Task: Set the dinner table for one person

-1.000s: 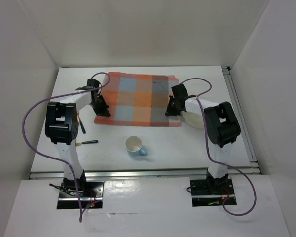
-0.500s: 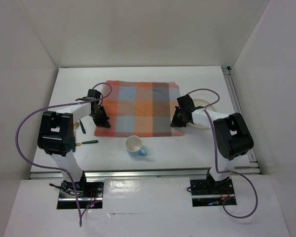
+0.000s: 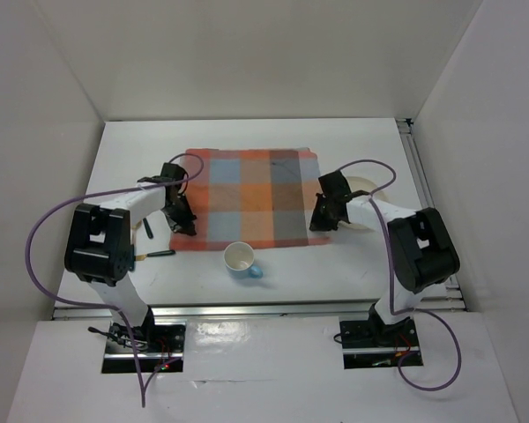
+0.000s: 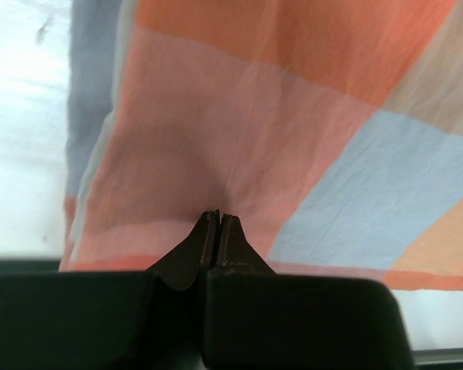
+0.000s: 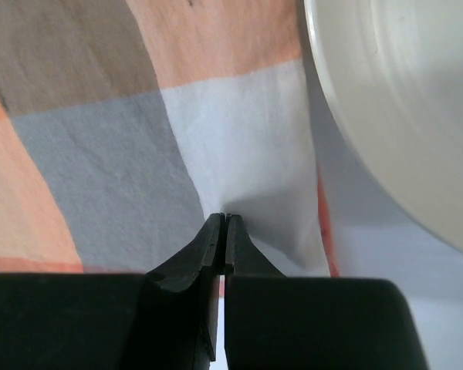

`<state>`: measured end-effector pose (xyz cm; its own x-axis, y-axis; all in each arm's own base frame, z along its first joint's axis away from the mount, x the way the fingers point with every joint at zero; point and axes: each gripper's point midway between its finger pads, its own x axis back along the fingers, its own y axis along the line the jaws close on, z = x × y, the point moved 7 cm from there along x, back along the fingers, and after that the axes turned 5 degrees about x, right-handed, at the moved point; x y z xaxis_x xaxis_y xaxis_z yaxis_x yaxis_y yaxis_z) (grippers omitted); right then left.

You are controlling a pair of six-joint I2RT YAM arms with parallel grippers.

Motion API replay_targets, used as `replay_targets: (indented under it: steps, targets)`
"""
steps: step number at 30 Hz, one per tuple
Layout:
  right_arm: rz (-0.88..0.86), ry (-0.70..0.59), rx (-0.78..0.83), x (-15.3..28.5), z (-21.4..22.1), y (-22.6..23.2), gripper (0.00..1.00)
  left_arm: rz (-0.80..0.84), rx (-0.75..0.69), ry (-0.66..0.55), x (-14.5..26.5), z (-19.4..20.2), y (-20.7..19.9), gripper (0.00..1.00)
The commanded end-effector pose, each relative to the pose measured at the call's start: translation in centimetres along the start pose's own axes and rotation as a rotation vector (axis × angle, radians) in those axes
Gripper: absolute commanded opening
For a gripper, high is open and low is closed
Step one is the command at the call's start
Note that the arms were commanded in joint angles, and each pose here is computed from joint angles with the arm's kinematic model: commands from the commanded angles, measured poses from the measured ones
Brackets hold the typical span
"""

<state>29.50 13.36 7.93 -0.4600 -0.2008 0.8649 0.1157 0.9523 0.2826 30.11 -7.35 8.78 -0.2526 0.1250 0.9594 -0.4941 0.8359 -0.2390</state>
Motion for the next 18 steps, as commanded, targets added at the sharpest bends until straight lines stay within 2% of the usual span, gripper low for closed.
replay_targets:
  steps: [1,2,3,5,6,8,10,13,18]
  targets:
    - [-0.026,-0.096,0.034,3.9,-2.9,1.6,0.0,-0.03,-0.024,-0.079,3.3,-1.1,-0.8,0.01]
    - [-0.052,-0.141,0.035,5.7,-3.7,2.2,0.05,-0.033,-0.037,-0.091,3.8,-1.5,-1.0,0.07]
    - [-0.055,-0.182,0.034,6.8,-4.5,2.5,0.26,-0.032,-0.046,-0.108,4.7,-1.5,-1.3,0.14]
    - [-0.057,-0.273,0.029,9.8,-6.1,3.0,0.46,-0.002,-0.077,-0.157,6.5,-2.5,-2.6,0.27]
    - [-0.004,-0.318,0.02,10.6,-6.6,2.5,0.53,0.018,-0.091,-0.181,7.3,-3.0,-3.0,0.38]
    - [0.069,-0.355,-0.039,12.0,-7.1,1.1,0.64,0.041,-0.127,-0.208,8.8,-3.6,-4.0,0.46]
    - [0.184,-0.356,-0.125,12.0,-7.4,-2.5,0.75,0.062,-0.139,-0.236,9.8,-4.5,-4.9,0.46]
    - [0.269,-0.312,-0.286,11.7,-7.3,-7.4,0.85,0.037,-0.148,-0.226,9.3,-5.2,-5.2,0.46]
    - [0.328,-0.238,-0.496,9.9,-5.6,-12.6,0.85,0.046,-0.168,-0.22,9.4,-5.4,-5.9,0.46]
